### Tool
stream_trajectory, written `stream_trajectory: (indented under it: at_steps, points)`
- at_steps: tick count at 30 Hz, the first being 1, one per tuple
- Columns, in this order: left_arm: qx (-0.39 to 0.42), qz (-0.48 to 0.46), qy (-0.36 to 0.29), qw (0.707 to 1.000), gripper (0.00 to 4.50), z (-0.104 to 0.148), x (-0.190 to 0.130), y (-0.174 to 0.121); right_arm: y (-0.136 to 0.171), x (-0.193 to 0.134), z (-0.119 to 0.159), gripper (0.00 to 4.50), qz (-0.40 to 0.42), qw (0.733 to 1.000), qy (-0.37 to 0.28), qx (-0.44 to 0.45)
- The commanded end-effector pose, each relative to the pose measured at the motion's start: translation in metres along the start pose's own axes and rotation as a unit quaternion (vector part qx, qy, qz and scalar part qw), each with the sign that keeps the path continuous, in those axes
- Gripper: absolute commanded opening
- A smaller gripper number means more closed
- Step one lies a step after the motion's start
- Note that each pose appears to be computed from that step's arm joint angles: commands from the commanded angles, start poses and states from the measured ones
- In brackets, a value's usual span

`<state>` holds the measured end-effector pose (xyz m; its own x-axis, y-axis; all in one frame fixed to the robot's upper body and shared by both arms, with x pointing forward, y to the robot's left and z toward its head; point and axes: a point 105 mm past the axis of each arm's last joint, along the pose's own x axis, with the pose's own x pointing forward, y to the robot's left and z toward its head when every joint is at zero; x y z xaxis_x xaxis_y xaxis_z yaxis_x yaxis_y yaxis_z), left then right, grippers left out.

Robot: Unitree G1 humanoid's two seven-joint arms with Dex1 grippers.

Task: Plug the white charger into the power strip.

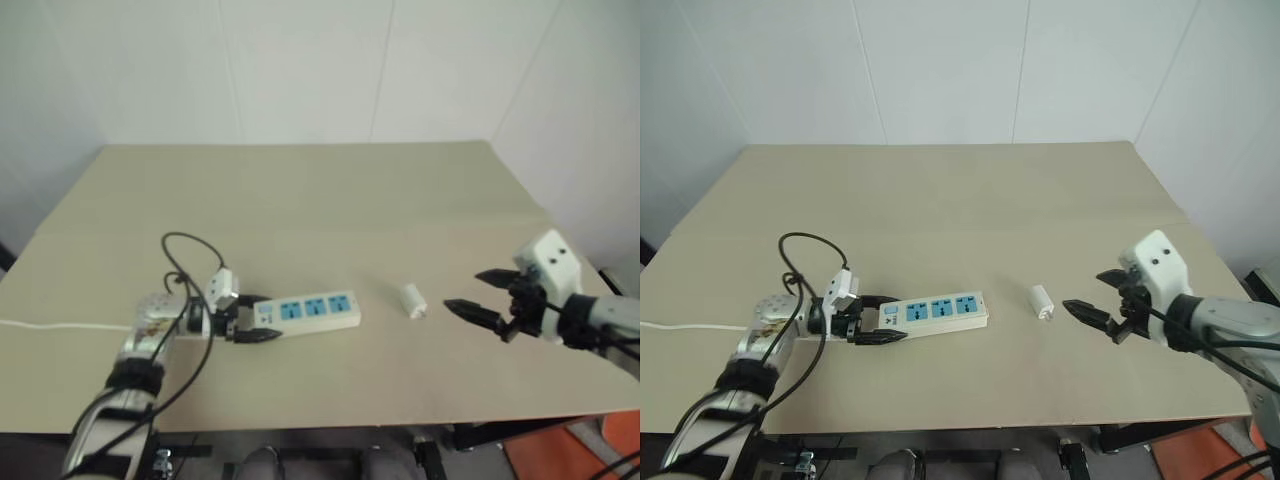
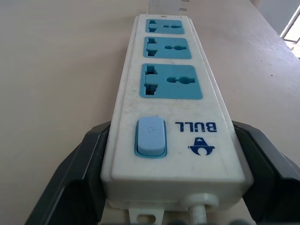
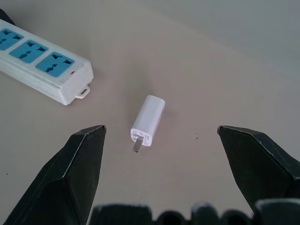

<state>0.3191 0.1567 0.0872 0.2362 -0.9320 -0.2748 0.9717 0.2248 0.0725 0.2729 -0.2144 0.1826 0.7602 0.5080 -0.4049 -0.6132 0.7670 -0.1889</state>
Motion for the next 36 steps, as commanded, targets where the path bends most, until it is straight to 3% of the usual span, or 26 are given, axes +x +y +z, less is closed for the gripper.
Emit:
stream_trajectory:
  at_steps: [1, 6, 10, 11, 14, 21, 31, 36]
  points:
    - [0.019, 0.053, 0.017, 0.998, 3.31, 0.015, -0.004, -0.003, -0.003, 0.003, 0.010, 4.50, -0.009, 1.000, -0.020, -0.019]
    - [0.047, 0.126, 0.057, 0.989, 3.31, 0.010, -0.007, -0.007, -0.001, 0.009, 0.006, 4.50, -0.004, 1.000, -0.022, -0.017]
    - [0.046, 0.169, 0.032, 0.984, 3.31, 0.006, -0.005, -0.002, -0.001, 0.013, 0.006, 4.50, 0.001, 1.000, -0.024, -0.019]
    - [0.043, 0.176, 0.012, 0.983, 3.87, 0.007, -0.005, -0.001, -0.001, 0.014, 0.007, 4.50, 0.001, 0.999, -0.025, -0.020]
    - [0.035, 0.170, -0.031, 0.984, 4.44, 0.011, -0.003, -0.004, -0.003, 0.015, 0.008, 4.50, 0.000, 0.999, -0.026, -0.022]
    - [0.064, 0.191, -0.058, 0.978, 4.44, 0.012, -0.013, -0.001, -0.005, 0.014, 0.007, 4.50, -0.005, 0.999, -0.026, -0.023]
    - [0.036, 0.160, -0.131, 0.978, 4.44, 0.010, -0.039, -0.008, -0.006, 0.013, 0.007, 4.50, -0.009, 0.999, -0.028, -0.024]
    - [0.038, 0.147, -0.132, 0.980, 4.44, 0.004, -0.036, 0.002, -0.007, 0.012, 0.009, 4.50, -0.010, 0.999, -0.028, -0.028]
